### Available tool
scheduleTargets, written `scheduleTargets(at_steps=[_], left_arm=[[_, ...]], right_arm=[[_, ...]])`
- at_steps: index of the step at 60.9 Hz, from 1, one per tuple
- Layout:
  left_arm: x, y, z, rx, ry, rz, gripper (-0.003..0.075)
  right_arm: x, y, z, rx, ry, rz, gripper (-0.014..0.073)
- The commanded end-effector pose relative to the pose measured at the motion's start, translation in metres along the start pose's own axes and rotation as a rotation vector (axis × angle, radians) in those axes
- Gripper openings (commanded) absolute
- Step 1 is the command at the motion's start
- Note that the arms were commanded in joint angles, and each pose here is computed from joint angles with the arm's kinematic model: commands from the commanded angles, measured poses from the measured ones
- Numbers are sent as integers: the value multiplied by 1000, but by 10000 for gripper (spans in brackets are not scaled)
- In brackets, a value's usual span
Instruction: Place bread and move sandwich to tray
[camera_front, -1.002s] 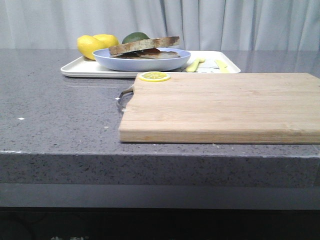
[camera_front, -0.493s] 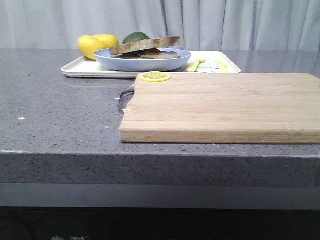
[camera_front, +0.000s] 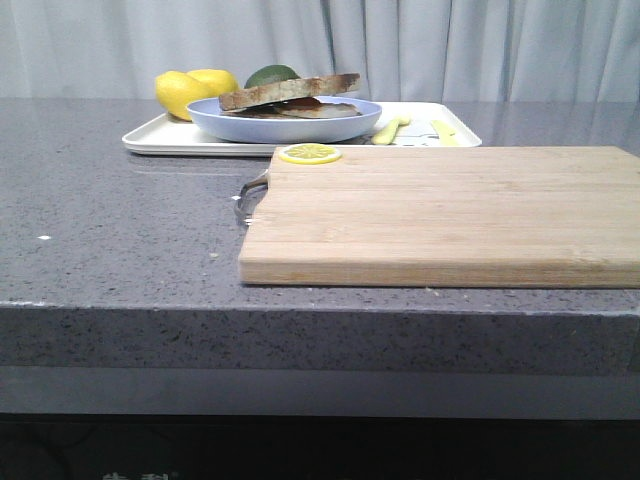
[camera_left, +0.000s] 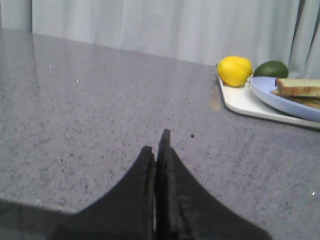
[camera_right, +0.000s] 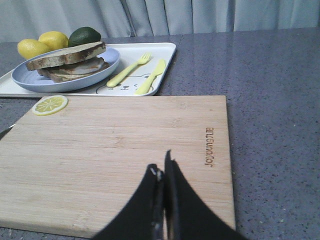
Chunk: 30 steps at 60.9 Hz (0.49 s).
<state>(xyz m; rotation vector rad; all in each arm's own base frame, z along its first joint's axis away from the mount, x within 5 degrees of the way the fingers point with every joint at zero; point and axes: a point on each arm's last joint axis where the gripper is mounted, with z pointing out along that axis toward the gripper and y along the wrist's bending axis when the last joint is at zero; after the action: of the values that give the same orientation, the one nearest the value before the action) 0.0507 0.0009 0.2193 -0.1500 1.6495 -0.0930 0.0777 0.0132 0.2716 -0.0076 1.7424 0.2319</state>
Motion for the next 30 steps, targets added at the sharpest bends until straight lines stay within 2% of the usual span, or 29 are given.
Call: scheduleTargets(at_steps=[1, 7, 9, 30], left_arm=[[-3, 0, 0, 12, -118, -23, -20], [15, 3, 5, 6, -109, -24, -20], [17, 3, 5, 2, -61, -24, -20], [19, 4, 5, 0, -45, -24, -20]], right_arm=[[-15, 1, -1, -5, -100, -8, -60], [-15, 1, -1, -5, -100, -8, -60], [-15, 1, -1, -5, -100, -8, -60], [-15, 1, -1, -5, -99, -8, -60]])
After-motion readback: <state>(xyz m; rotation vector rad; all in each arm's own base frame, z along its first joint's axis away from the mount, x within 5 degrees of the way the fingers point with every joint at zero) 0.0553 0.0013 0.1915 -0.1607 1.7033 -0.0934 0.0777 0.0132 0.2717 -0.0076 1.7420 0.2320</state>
